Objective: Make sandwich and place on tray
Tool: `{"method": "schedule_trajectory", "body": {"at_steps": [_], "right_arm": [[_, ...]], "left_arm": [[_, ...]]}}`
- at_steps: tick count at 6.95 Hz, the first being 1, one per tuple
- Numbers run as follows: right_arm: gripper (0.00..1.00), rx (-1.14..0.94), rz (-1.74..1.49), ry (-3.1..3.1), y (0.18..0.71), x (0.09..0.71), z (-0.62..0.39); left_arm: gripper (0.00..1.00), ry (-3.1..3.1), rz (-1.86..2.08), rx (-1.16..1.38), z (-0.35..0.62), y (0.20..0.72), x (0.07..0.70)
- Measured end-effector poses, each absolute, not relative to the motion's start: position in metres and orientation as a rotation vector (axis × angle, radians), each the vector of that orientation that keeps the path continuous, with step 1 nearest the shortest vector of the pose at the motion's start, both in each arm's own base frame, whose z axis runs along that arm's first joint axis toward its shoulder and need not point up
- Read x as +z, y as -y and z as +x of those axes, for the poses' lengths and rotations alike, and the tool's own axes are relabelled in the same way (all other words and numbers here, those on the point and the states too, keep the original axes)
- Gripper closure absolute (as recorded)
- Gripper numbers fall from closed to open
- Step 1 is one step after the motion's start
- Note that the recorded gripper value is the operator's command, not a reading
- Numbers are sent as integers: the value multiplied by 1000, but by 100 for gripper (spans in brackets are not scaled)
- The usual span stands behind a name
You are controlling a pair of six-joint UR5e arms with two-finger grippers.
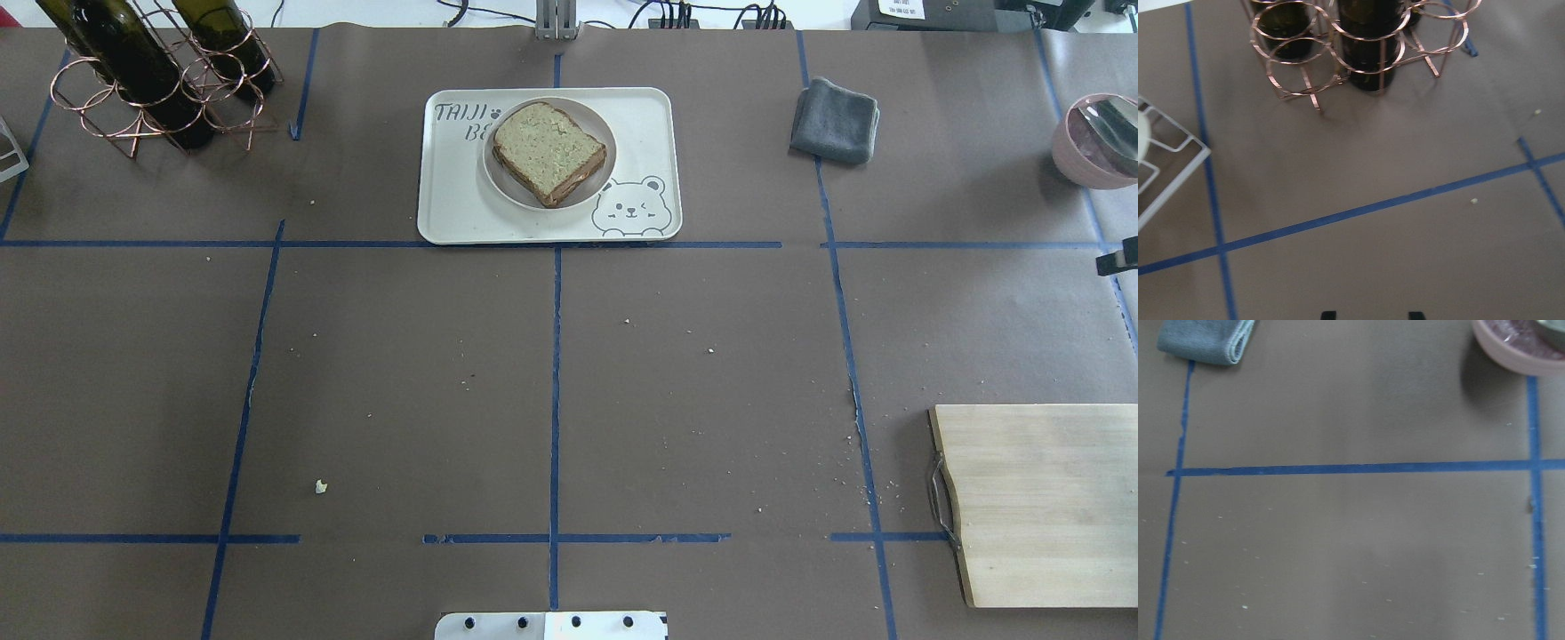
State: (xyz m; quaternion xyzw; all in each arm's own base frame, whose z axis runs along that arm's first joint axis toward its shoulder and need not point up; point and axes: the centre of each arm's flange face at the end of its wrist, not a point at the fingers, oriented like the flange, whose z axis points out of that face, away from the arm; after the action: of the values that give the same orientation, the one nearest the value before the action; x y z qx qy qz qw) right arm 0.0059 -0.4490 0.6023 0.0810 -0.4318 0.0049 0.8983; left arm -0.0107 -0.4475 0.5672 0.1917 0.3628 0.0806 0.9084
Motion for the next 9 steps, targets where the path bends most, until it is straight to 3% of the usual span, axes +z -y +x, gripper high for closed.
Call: {"method": "schedule_trajectory", "body": {"at_steps": [3, 6, 9], "right_arm": [[0, -19, 53, 840, 409, 593, 72], [0, -96, 11, 824, 366, 623, 77], [0, -122, 26, 804, 385, 603, 66]], "left_arm": [[0, -776, 201, 146, -43, 426, 603], [0, -777, 168, 135, -59, 379, 609], [0, -841, 169, 133, -58, 373, 605]]}}
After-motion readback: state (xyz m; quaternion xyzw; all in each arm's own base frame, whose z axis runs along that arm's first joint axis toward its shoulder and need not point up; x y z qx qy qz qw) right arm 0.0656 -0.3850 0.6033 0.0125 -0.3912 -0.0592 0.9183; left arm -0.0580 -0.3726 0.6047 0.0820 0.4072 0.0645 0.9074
